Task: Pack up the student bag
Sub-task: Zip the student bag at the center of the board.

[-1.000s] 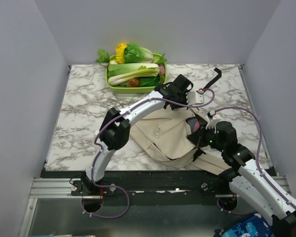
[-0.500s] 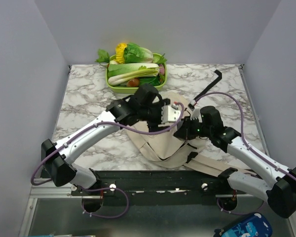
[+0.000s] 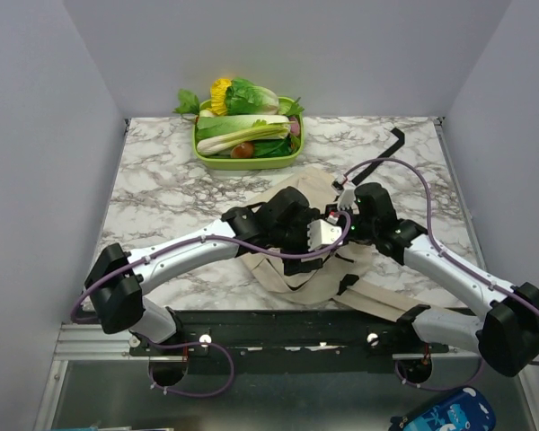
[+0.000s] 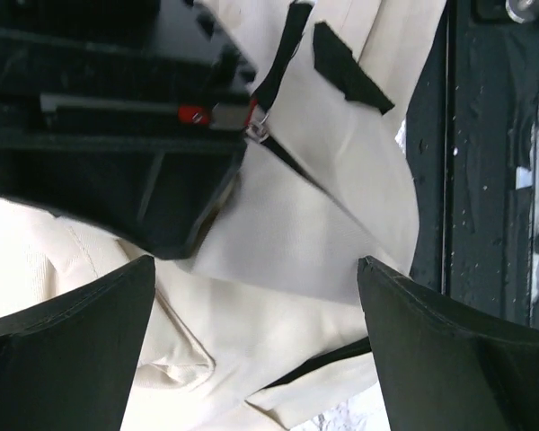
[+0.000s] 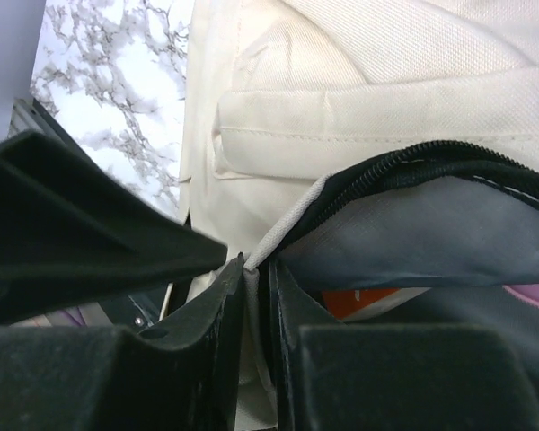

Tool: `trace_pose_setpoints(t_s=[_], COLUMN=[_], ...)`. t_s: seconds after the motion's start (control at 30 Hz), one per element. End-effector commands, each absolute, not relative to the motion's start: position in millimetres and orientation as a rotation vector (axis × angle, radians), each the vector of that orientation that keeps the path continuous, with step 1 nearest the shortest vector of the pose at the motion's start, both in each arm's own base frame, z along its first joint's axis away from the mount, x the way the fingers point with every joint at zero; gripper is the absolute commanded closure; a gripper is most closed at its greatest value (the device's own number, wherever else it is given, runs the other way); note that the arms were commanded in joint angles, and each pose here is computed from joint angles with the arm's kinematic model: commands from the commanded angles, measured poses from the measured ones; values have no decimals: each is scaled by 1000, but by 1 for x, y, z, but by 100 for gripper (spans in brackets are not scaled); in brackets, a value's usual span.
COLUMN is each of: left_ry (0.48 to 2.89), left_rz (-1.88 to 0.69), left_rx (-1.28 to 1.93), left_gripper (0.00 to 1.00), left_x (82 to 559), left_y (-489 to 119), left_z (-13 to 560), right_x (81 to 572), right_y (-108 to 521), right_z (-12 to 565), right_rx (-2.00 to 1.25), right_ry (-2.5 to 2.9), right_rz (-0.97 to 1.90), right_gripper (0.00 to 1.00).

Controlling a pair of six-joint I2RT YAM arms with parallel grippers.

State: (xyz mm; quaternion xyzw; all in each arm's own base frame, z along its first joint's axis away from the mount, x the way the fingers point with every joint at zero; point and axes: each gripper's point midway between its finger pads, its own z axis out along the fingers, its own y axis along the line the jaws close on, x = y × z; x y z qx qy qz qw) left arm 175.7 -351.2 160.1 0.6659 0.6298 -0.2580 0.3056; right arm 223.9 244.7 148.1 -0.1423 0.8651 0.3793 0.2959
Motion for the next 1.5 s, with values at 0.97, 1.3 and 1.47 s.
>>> trace_pose_setpoints(t_s=[0.97, 1.3, 1.47], left_ry=[1752, 1854, 1809], left_rz=[-274, -149, -223], left_rx=[1674, 1685, 1706], left_gripper=[100, 100, 100], left_x=[170, 222, 226], left_y=[-332, -254, -254], left_z=[121, 129, 146], right_x=[192, 177, 189], right_y=[167, 185, 179], right_z=[136, 128, 150], right_rx=[-143, -193, -243], right_ry=[2318, 2335, 2260], right_rz=[665, 819, 746], right_gripper=[59, 63, 63])
